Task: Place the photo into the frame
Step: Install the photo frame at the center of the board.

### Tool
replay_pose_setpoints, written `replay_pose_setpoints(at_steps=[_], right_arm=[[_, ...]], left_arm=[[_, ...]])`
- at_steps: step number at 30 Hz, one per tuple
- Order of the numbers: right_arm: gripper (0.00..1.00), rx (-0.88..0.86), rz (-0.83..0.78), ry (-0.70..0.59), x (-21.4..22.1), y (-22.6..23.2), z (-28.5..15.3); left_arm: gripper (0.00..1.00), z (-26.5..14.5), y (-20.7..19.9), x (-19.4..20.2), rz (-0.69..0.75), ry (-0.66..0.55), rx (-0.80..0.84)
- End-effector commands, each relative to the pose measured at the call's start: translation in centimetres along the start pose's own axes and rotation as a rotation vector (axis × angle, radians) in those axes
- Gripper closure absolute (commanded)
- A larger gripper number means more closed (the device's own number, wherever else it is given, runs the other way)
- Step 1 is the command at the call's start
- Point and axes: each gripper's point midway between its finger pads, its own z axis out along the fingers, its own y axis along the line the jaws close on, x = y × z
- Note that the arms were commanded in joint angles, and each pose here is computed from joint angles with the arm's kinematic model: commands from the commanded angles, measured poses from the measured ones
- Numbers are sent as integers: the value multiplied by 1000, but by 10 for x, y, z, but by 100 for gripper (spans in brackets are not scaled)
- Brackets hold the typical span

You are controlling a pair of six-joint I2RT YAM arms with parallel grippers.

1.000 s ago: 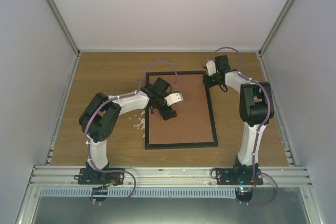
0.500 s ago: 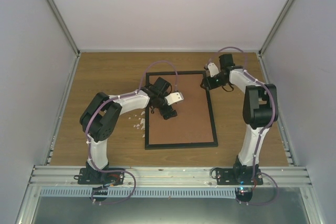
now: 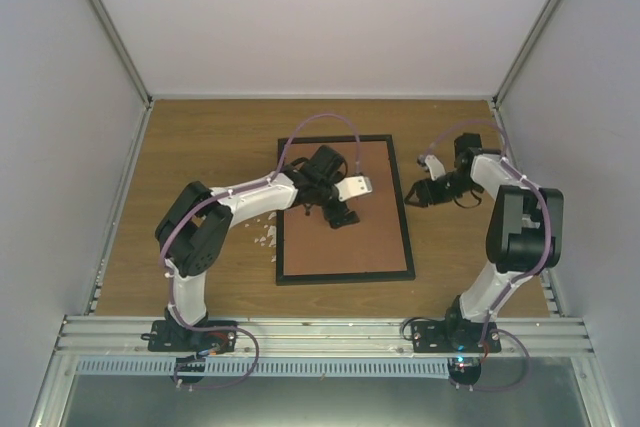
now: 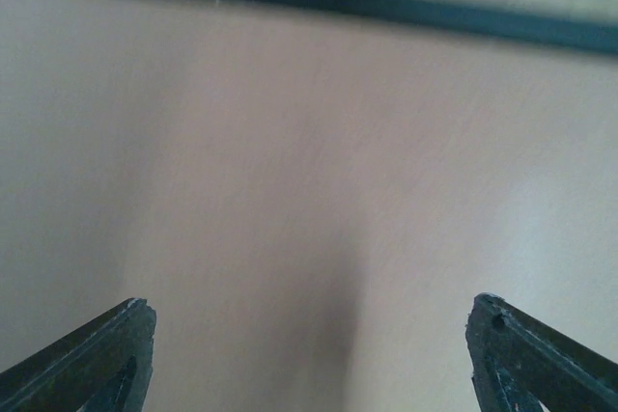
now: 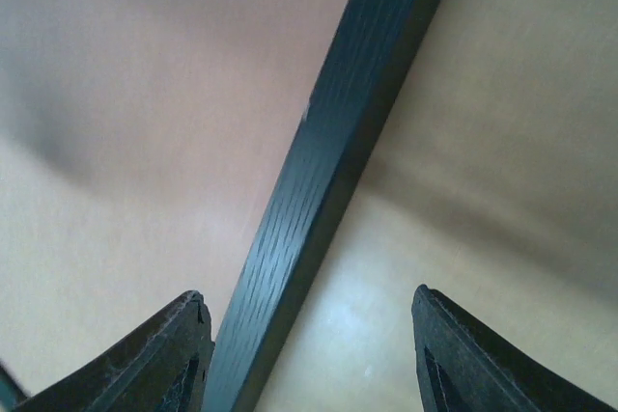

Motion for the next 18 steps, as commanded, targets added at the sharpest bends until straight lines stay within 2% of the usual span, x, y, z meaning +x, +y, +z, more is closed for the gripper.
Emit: replay_pose_setpoints(at_steps=[1, 5, 8, 11, 15, 18], right_arm=[[42, -53, -41, 72, 44, 20, -11], [43, -5, -52, 81, 51, 15, -25], [43, 12, -58, 145, 68, 10, -20], [39, -31, -84, 173, 78, 18, -19], [33, 23, -169, 188, 84, 8, -16], [33, 19, -176, 235, 97, 4, -5]], left_arm=[[12, 6, -34, -61, 94, -133, 73], [15, 24, -65, -85, 139, -174, 101], [18, 38, -75, -86, 150, -164, 117], [18, 49, -79, -73, 155, -142, 111], [19, 55, -80, -49, 159, -120, 94], [20, 61, -83, -35, 161, -90, 93]])
